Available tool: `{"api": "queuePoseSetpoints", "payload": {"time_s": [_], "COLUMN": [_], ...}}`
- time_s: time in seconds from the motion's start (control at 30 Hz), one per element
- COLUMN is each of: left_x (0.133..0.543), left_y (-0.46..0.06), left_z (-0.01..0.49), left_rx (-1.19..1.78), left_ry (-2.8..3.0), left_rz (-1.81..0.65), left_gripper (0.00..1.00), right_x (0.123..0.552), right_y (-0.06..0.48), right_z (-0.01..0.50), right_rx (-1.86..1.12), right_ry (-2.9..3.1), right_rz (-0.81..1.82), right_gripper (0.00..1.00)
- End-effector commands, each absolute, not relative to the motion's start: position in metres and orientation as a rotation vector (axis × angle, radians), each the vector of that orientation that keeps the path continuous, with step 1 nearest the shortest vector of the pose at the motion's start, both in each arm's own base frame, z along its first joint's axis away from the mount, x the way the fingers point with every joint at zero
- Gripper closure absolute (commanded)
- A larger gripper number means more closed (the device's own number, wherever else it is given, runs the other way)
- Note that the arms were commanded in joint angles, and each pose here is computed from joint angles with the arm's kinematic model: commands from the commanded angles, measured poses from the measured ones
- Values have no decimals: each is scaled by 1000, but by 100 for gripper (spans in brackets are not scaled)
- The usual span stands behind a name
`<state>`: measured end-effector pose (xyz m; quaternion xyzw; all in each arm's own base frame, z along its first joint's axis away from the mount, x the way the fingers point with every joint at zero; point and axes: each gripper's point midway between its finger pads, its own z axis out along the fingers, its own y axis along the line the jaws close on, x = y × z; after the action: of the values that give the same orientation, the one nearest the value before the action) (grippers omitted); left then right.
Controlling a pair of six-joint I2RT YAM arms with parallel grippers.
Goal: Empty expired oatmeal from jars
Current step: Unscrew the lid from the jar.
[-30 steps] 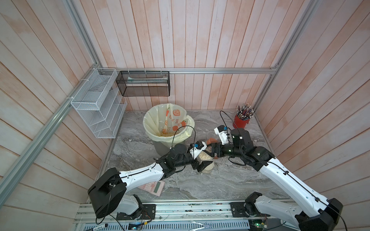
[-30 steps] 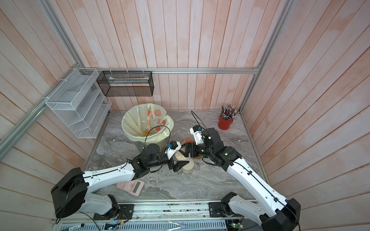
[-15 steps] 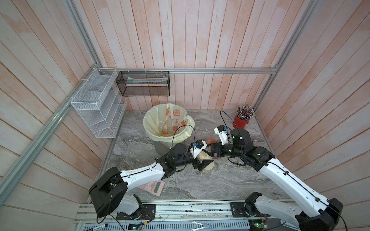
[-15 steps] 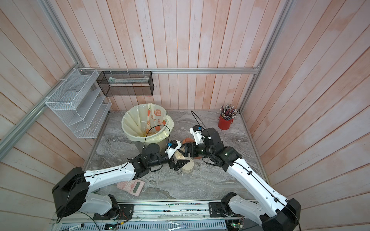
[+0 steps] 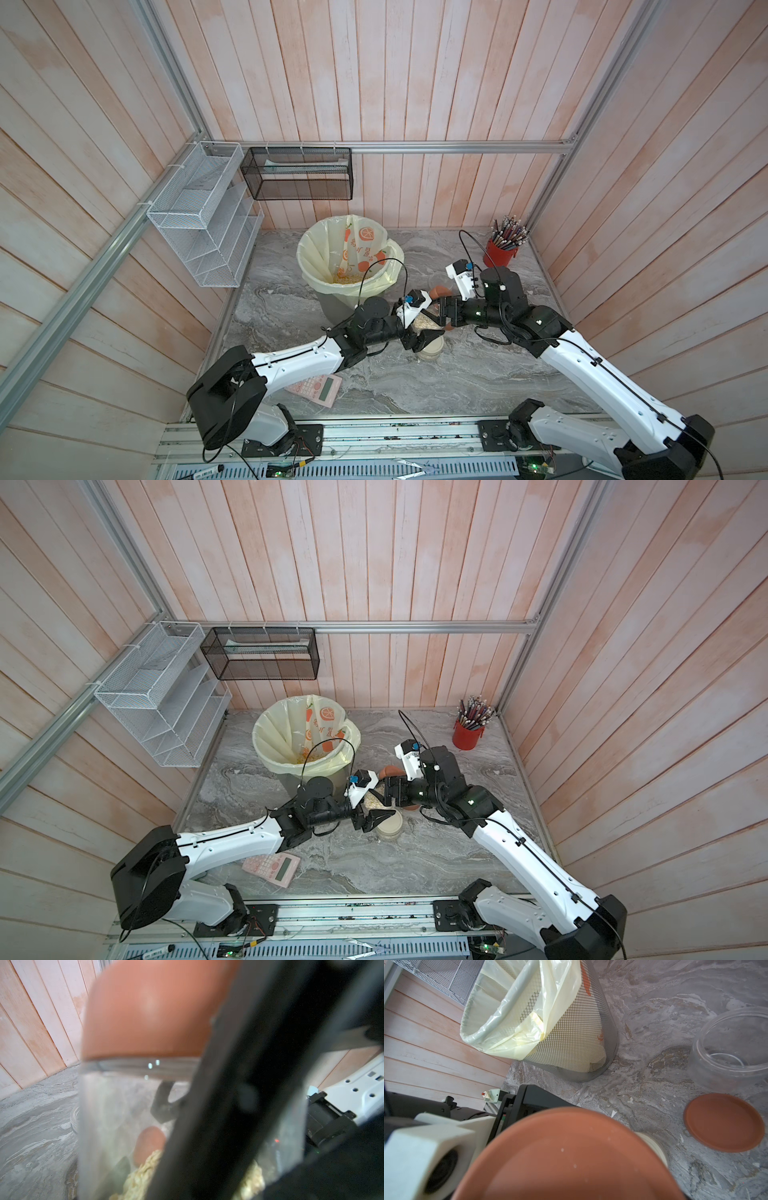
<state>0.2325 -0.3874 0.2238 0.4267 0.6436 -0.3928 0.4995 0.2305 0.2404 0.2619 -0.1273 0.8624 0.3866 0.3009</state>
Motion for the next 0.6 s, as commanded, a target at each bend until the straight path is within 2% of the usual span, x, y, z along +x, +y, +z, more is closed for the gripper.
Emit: {"api": "queuePoseSetpoints", "payload": {"time_s": [0.0, 0.2, 0.57], "left_x": [239, 239, 245], "left_y": [-393, -393, -399], "left_z": [234, 235, 242], "left_rx": [1000, 968, 952], "left_ry": [1550, 1536, 1497], "left_rz": [-957, -988, -984], "left_gripper": [50, 65, 73], "right_x": [222, 221, 221], "right_y": [251, 250, 250], "right_z": [296, 298, 302], "right_rx": [-393, -380, -376], "right_ry": [2151, 2138, 2103], "right_rz": [1132, 1140, 1154], "right_gripper": [60, 46, 14]}}
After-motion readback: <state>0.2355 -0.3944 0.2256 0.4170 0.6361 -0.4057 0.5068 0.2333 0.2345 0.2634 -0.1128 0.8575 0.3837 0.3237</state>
